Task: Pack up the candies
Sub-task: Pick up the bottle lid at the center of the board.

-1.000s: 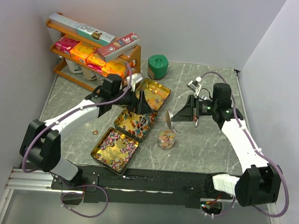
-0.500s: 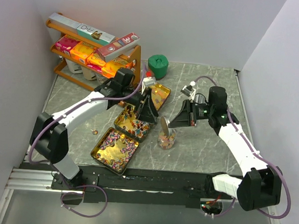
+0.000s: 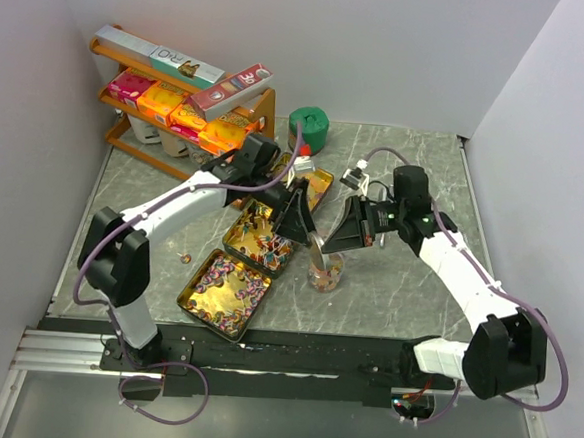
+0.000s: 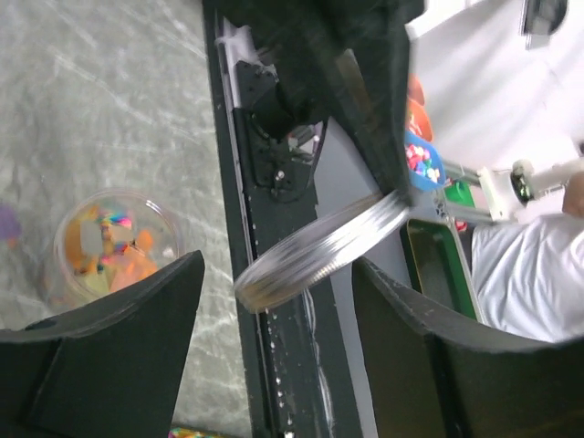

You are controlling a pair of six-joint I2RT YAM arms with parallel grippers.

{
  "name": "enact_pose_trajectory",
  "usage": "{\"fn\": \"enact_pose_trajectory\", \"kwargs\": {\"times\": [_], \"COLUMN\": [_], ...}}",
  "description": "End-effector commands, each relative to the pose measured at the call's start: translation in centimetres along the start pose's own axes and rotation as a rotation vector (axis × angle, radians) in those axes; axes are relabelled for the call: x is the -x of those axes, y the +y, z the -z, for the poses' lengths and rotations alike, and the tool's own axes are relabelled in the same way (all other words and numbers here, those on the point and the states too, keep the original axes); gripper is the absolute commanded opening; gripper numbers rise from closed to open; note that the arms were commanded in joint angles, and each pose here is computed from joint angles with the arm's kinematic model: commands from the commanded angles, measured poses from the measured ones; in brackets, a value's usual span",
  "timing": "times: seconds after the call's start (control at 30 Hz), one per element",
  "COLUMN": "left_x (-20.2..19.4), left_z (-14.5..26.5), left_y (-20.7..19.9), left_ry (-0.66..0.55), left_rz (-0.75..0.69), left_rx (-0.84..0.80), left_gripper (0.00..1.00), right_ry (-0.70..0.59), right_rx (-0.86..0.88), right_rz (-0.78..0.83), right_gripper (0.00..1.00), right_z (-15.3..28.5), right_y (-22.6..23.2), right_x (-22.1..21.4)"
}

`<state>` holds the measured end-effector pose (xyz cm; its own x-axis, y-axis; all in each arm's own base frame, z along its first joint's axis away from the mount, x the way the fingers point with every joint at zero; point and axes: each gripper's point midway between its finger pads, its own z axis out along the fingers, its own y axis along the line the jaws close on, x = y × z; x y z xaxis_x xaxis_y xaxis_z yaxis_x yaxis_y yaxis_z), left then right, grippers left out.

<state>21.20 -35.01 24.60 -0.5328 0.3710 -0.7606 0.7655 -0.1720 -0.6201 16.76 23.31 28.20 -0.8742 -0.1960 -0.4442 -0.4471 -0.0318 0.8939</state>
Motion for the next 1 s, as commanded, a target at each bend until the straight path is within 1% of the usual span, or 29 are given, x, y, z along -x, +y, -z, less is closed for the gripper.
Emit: {"fn": "enact_pose_trajectory", "kwargs": {"times": [0.0, 0.03, 0.1, 0.13, 0.17, 0.2, 0.23, 0.27, 0.3, 0.33, 0.37, 0.4, 0.43, 0.47, 0.5, 0.53, 0.57, 0.6, 0.63, 0.67, 0.7, 0.73, 0.77, 0.8, 0.83, 0.87, 0.9, 0.93, 0.97], "left_x": [0.5, 0.4, -0.1, -0.8, -0.8, -1.3, -1.7, -1.9, -2.4, -2.2, -2.3, -2.2, -2.4, -1.8, -1.7, -2.6, -1.6, -1.1, -1.8, -1.6, -1.0, -1.3, -1.3, -1.6, -1.7, -2.0, -2.2, -2.5, -2.8], "left_z": [-0.2, 0.0, -0.1, 0.0, 0.0, -0.2, 0.0, 0.0, -0.1, -0.1, -0.2, -0.3, -0.4, -0.7, -0.6, -0.9, -1.2, -0.8, -0.8, -0.6, -0.7, -0.6, -0.5, -0.6, -0.6, -0.7, -0.7, -0.7, -0.7], "left_y": [-2.2, -2.7, -2.5, -2.7, -2.7, -2.1, -2.4, -2.2, -1.7, -1.6, -1.5, -1.1, -1.0, 0.1, 1.0, 1.8, 3.5, 4.2, 4.4, 4.4, 4.7, 5.6, 6.0, 6.7, 7.0, 7.4, 7.7, 8.1, 8.4], "left_ry": [0.025, 0.031, 0.044, 0.058, 0.064, 0.077, 0.089, 0.098, 0.107, 0.108, 0.113, 0.112, 0.121, 0.108, 0.128, 0.143, 0.118, 0.111, 0.109, 0.097, 0.079, 0.077, 0.073, 0.079, 0.072, 0.075, 0.074, 0.066, 0.065], "left_rz": [-0.135, -0.147, -0.124, -0.108, -0.109, -0.089, -0.080, -0.074, -0.043, -0.062, -0.045, -0.043, 0.017, -0.033, -0.044, 0.069, -0.009, -0.038, 0.002, 0.002, -0.015, 0.027, 0.041, 0.059, 0.112, 0.143, 0.162, 0.201, 0.216], "left_rx": [-0.136, -0.149, -0.165, -0.174, -0.173, -0.171, -0.178, -0.180, -0.185, -0.188, -0.188, -0.183, -0.170, -0.150, -0.081, -0.015, 0.073, 0.185, 0.213, 0.231, 0.251, 0.299, 0.318, 0.337, 0.359, 0.370, 0.382, 0.395, 0.410], "left_gripper": [0.70, 0.67, 0.63, 0.57, 0.59, 0.57, 0.50, 0.46, 0.37, 0.31, 0.24, 0.15, 0.12, 0.09, 0.05, 0.02, 0.01, 0.01, 0.01, 0.01, 0.01, 0.01, 0.01, 0.01, 0.01, 0.01, 0.01, 0.02, 0.02], "right_ry": [0.068, 0.068, 0.066, 0.068, 0.064, 0.060, 0.058, 0.055, 0.052, 0.047, 0.045, 0.038, 0.032, 0.016, 0.000, -0.009, -0.020, -0.029, -0.039, -0.045, -0.058, -0.062, -0.073, -0.085, -0.113, -0.143, -0.164, -0.198, -0.217], "right_rx": [0.101, 0.099, 0.095, 0.095, 0.091, 0.086, 0.084, 0.081, 0.078, 0.074, 0.074, 0.068, 0.064, 0.048, 0.034, 0.023, 0.011, -0.010, -0.028, -0.045, -0.083, -0.117, -0.152, -0.188, -0.265, -0.325, -0.374, -0.470, -0.522], "right_rz": [0.044, 0.041, 0.038, 0.033, 0.033, 0.030, 0.024, 0.022, 0.010, 0.008, 0.024, 0.004, -0.001, -0.009, -0.016, -0.028, -0.032, -0.050, -0.057, -0.049, -0.025, -0.064, -0.053, -0.033, -0.047, -0.028, -0.021, -0.023, -0.025], "right_gripper": [0.00, 0.00, 0.00, 0.00, 0.00, 0.00, 0.00, 0.00, 0.00, 0.00, 0.00, 0.00, 0.00, 0.00, 0.00, 0.00, 0.00, 0.04, 0.05, 0.07, 0.20, 0.28, 0.36, 0.45, 0.49, 0.52, 0.62, 0.65, 0.67], "right_z": [-0.1, -0.1, -0.2, -0.3, -0.3, -0.3, -0.3, -0.3, -0.3, -0.2, -0.3, -0.2, -0.1, -0.1, 0.1, 0.3, 0.3, 0.4, 0.4, 0.4, 0.4, 0.5, 0.6, 0.9, 1.2, 1.8, 2.2, 3.0, 3.6], "right_y": [2.1, 1.9, 1.6, 1.6, 1.4, 1.2, 1.3, 0.9, 0.9, 0.8, 0.5, 0.4, 0.3, -0.2, -0.6, -0.9, -1.3, -1.8, -2.2, -2.3, -3.1, -3.6, -3.8, -4.3, -5.5, -5.9, -6.6, -7.5, -8.2], "right_x": [0.1, 0.2, 0.5, 0.6, 0.9, 1.0, 1.2, 1.4, 1.5, 1.7, 1.8, 2.0, 2.1, 2.3, 2.4, 2.5, 2.7, 2.6, 2.7, 3.1, 3.4, 3.2, 3.6, 3.8, 4.0, 4.4, 4.6, 4.6, 4.6]}}
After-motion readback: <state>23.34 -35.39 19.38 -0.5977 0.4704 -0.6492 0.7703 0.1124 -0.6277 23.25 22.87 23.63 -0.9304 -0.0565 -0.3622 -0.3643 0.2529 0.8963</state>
